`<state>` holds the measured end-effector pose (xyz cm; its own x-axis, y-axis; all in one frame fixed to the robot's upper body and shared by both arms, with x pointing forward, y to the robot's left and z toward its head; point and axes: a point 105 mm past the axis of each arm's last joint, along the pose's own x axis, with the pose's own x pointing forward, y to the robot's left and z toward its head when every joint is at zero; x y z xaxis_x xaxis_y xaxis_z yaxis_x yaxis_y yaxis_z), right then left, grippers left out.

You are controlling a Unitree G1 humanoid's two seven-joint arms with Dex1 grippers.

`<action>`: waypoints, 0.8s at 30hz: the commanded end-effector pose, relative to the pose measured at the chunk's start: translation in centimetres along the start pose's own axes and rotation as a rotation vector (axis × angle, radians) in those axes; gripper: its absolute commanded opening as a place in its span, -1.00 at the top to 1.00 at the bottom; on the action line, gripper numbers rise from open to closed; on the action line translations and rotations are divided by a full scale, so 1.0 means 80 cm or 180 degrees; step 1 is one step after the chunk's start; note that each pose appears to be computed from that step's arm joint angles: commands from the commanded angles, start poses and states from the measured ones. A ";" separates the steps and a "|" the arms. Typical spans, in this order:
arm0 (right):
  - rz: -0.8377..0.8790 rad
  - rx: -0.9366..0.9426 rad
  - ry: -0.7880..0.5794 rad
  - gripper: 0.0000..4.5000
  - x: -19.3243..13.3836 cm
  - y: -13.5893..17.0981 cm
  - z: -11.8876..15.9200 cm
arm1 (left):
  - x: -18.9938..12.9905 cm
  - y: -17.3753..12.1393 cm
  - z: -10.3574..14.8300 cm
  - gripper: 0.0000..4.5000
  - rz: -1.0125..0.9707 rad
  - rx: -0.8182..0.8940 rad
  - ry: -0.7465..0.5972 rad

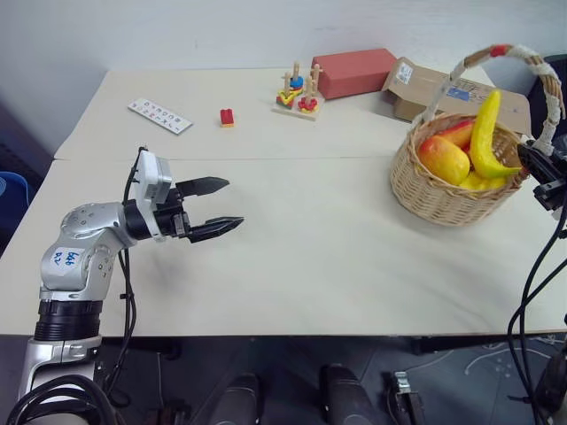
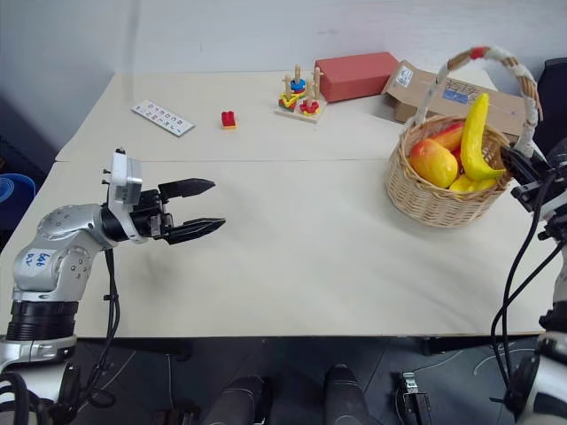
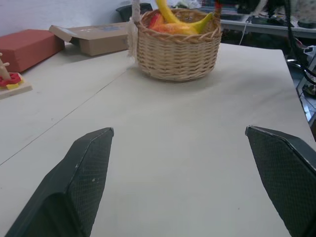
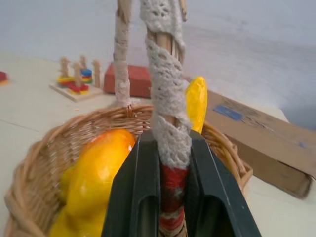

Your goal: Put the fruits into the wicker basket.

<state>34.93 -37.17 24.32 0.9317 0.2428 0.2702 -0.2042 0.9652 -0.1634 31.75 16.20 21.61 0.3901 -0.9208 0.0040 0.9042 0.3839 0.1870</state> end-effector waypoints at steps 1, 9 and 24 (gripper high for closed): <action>0.0046 -0.0207 0.0041 0.59 -0.004 -0.011 0.005 | -0.005 -0.001 0.017 -1.00 0.0044 0.0157 -0.0068; 0.0039 -0.0700 -0.0150 -0.62 -0.044 -0.014 0.030 | -0.028 0.003 0.005 -1.00 0.0292 0.0050 -0.0046; 0.2358 -0.0601 0.0675 -0.98 -0.111 0.172 -0.058 | -0.086 -0.058 -0.128 -1.00 0.0744 0.0235 0.0961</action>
<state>25.42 -28.61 15.28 0.6904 0.7080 -0.1483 -0.6941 0.5906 -0.4116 26.69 21.54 10.33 0.6024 -0.7600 -0.2440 0.7978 0.5641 0.2127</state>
